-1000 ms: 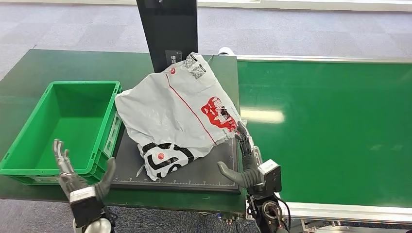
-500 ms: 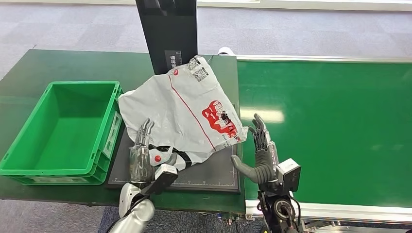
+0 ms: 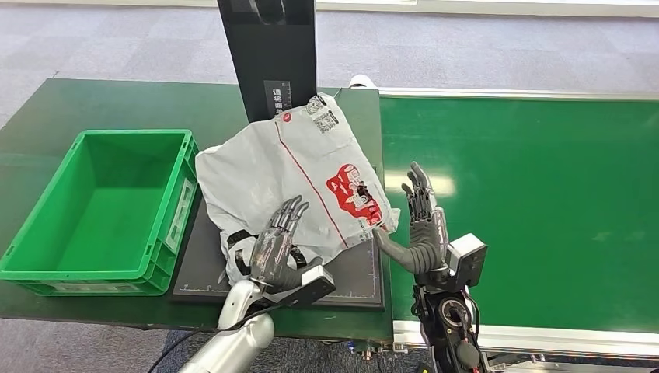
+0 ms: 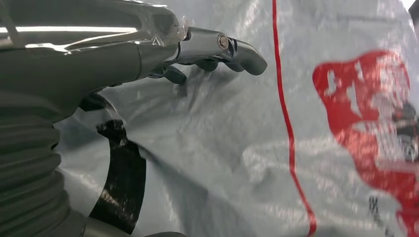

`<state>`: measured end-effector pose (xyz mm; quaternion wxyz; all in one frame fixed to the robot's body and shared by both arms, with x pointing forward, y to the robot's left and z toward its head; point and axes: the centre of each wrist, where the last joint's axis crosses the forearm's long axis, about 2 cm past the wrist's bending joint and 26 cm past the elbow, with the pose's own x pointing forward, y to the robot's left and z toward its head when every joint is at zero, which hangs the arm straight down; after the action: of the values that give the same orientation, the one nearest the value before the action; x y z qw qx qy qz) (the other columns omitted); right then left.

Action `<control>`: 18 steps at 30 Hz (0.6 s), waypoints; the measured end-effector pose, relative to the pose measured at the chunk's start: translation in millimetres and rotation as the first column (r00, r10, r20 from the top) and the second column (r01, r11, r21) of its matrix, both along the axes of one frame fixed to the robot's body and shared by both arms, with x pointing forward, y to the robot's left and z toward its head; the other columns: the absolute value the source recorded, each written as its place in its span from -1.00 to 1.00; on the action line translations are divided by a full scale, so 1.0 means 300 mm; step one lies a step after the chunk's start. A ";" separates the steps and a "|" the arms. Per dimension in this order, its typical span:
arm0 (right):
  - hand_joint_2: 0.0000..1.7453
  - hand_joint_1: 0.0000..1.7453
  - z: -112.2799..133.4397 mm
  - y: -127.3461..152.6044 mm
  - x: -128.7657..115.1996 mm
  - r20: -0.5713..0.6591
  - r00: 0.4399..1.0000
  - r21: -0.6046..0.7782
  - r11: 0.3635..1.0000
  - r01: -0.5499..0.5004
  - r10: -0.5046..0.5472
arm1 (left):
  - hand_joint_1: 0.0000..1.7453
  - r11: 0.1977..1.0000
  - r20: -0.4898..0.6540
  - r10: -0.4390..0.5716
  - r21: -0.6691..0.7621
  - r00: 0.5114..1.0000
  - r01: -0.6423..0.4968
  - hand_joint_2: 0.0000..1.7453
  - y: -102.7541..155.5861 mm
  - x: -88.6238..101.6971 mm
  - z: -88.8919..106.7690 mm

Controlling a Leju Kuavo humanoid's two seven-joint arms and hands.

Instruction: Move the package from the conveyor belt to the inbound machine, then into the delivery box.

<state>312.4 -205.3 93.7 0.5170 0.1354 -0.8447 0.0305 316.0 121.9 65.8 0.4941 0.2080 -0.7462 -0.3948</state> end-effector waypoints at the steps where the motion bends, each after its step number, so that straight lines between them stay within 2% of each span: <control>1: 1.00 -1.00 0.000 0.000 0.002 -0.001 1.000 0.002 1.000 0.000 0.000 | -1.00 1.000 -0.014 -0.012 0.024 1.000 0.012 1.00 -0.004 0.002 -0.003; 7: 1.00 -1.00 0.002 -0.001 0.016 -0.003 1.000 0.012 1.000 -0.007 0.007 | -1.00 0.987 -0.092 -0.072 0.135 0.993 0.084 1.00 -0.027 0.006 -0.019; 16: 1.00 -1.00 -0.011 -0.006 0.021 -0.011 1.000 0.022 1.000 -0.010 0.010 | -1.00 0.974 -0.128 -0.114 0.181 0.985 0.137 1.00 -0.024 0.044 -0.003; 18: 1.00 -1.00 -0.013 -0.006 0.023 -0.011 1.000 0.024 1.000 -0.013 0.013 | -0.82 0.973 -0.131 -0.115 0.186 0.985 0.138 1.00 -0.021 0.050 -0.001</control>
<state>319.4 -207.2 89.9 0.5200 0.1473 -0.8411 0.0230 331.0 115.5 65.4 0.4889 0.1833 -0.6849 -0.5082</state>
